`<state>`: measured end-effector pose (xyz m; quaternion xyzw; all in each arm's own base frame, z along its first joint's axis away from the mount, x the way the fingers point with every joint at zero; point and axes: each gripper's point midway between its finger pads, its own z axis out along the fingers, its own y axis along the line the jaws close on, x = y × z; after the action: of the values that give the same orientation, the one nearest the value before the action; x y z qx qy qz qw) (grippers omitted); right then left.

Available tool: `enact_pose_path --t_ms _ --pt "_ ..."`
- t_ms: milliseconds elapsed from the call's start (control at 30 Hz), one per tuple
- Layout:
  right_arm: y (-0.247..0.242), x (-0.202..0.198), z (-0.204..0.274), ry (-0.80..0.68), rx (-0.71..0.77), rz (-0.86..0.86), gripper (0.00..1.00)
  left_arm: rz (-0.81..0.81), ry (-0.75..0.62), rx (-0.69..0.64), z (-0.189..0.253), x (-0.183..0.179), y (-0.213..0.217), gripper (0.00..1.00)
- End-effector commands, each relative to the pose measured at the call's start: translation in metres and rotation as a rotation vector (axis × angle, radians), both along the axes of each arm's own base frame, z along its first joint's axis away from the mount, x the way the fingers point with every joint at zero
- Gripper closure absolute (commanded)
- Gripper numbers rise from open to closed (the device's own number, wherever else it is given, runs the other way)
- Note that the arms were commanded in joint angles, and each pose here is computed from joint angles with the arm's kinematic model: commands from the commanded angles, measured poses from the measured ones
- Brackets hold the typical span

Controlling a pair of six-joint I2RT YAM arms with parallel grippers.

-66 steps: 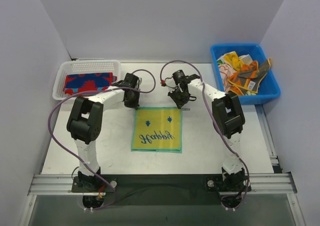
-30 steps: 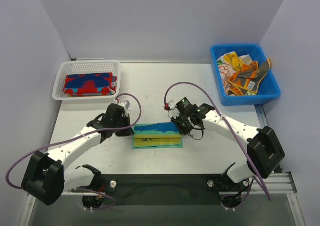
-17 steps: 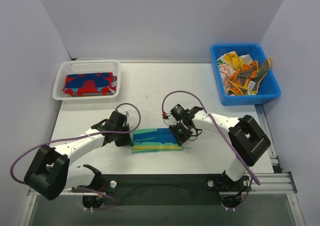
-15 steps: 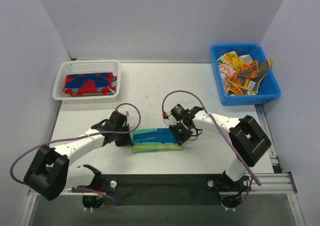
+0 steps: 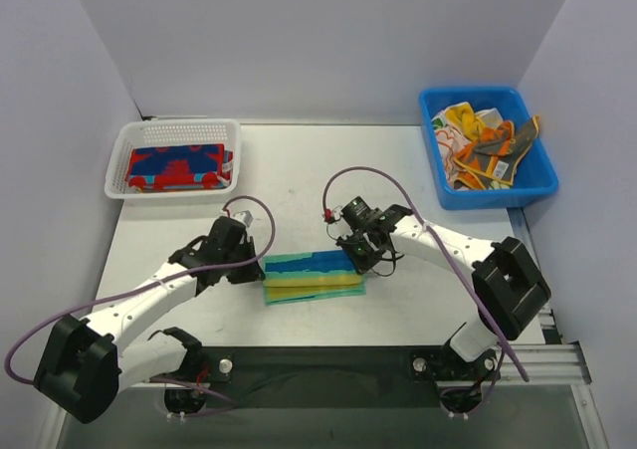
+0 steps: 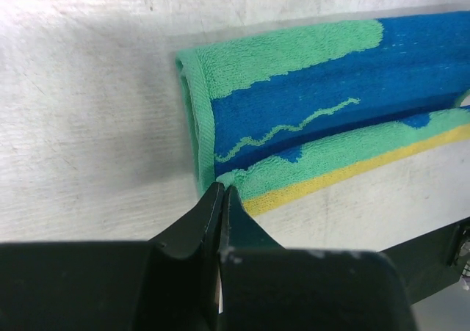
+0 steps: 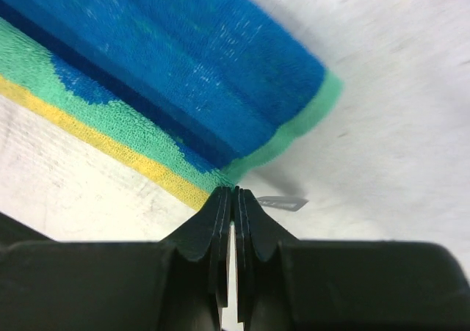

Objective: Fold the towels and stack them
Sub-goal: Fold the towel

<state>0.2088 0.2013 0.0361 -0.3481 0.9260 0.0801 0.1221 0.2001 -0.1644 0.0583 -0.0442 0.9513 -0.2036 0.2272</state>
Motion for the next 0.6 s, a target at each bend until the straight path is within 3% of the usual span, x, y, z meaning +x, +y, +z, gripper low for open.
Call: enact_pose_path --t_ms 0,133,267,567 --pt "-0.006 0.032 0.044 -0.17 -0.037 0.004 1.0 0.034 -0.108 0.021 0.032 0.029 0.0 0.96" --pt "-0.001 0.065 0.075 -0.296 -0.05 0.016 1.0 0.05 -0.185 0.046 0.056 0.057 -0.001 0.96" --pt "0.003 0.072 0.082 -0.315 -0.041 0.038 1.0 0.059 -0.213 0.045 0.066 0.064 -0.001 0.96" --pt "-0.005 0.043 0.053 -0.211 -0.039 0.065 1.0 0.068 -0.105 0.027 0.025 0.031 0.006 0.96"
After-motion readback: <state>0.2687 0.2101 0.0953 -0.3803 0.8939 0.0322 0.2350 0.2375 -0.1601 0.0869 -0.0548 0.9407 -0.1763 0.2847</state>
